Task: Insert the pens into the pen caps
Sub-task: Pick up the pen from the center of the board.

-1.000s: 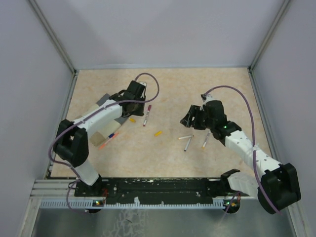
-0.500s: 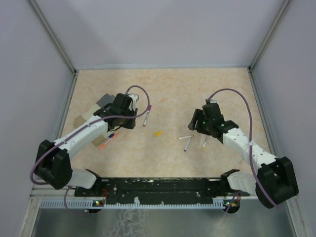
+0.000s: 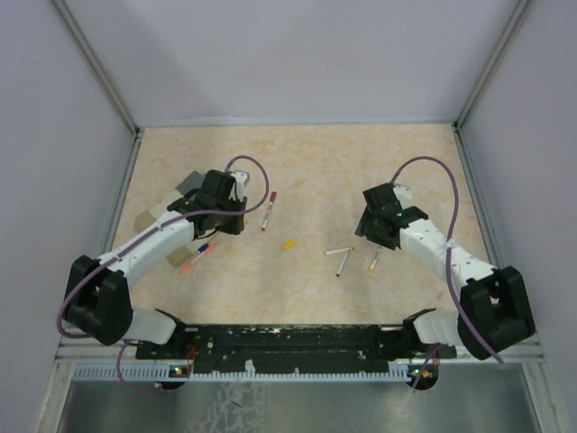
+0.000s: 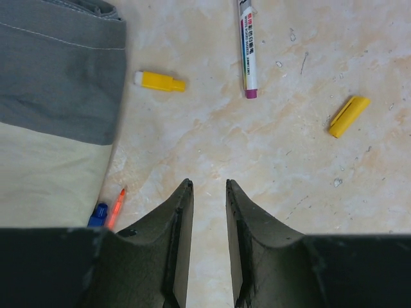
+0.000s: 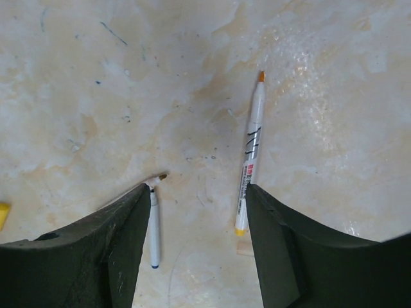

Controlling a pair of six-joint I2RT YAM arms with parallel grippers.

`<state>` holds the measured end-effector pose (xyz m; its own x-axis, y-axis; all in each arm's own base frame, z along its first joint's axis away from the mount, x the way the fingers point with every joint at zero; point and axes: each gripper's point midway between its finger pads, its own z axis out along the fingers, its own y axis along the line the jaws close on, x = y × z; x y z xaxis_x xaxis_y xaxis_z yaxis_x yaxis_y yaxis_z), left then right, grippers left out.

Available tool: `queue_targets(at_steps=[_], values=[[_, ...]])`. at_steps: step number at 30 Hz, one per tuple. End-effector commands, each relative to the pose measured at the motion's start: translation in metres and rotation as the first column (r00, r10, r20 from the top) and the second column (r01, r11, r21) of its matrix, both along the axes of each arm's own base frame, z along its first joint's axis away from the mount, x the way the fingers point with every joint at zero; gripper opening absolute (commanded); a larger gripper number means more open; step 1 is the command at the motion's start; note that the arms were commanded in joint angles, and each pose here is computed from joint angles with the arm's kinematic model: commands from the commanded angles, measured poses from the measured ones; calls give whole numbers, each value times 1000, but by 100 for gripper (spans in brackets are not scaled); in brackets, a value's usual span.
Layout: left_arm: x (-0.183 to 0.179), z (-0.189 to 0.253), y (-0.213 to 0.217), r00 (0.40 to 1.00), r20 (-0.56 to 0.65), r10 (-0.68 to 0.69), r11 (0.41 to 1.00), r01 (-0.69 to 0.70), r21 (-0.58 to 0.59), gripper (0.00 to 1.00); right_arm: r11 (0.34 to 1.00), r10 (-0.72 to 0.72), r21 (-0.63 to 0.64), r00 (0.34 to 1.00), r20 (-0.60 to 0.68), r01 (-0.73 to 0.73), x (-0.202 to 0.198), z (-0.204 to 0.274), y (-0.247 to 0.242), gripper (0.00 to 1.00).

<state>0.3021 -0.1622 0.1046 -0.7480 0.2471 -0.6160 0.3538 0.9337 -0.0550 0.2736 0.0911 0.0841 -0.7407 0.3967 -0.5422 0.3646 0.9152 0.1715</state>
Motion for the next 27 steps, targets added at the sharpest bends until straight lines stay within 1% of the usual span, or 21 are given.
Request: queue_targets(at_steps=[1, 5, 10, 17, 20, 27], values=[[8, 9, -9, 998, 28, -49, 998, 50, -40, 33, 996, -21, -91, 999, -41, 17, 5, -2, -15, 61], [10, 16, -13, 996, 59, -71, 995, 74, -61, 32, 998, -2, -57, 997, -71, -2, 8, -18, -10, 60], [8, 17, -16, 993, 78, -87, 992, 93, -80, 31, 998, -3, -65, 995, -98, -3, 11, -31, -12, 54], [8, 8, -15, 992, 67, -107, 992, 111, -60, 30, 996, -35, -83, 991, -127, 25, 14, -46, -26, 52], [7, 7, -17, 991, 66, -118, 990, 122, -69, 30, 996, -42, -84, 990, -133, 31, 14, -50, -30, 51], [7, 3, -17, 991, 54, -124, 990, 127, -62, 29, 998, -44, -60, 986, -163, 34, 9, -68, -31, 44]])
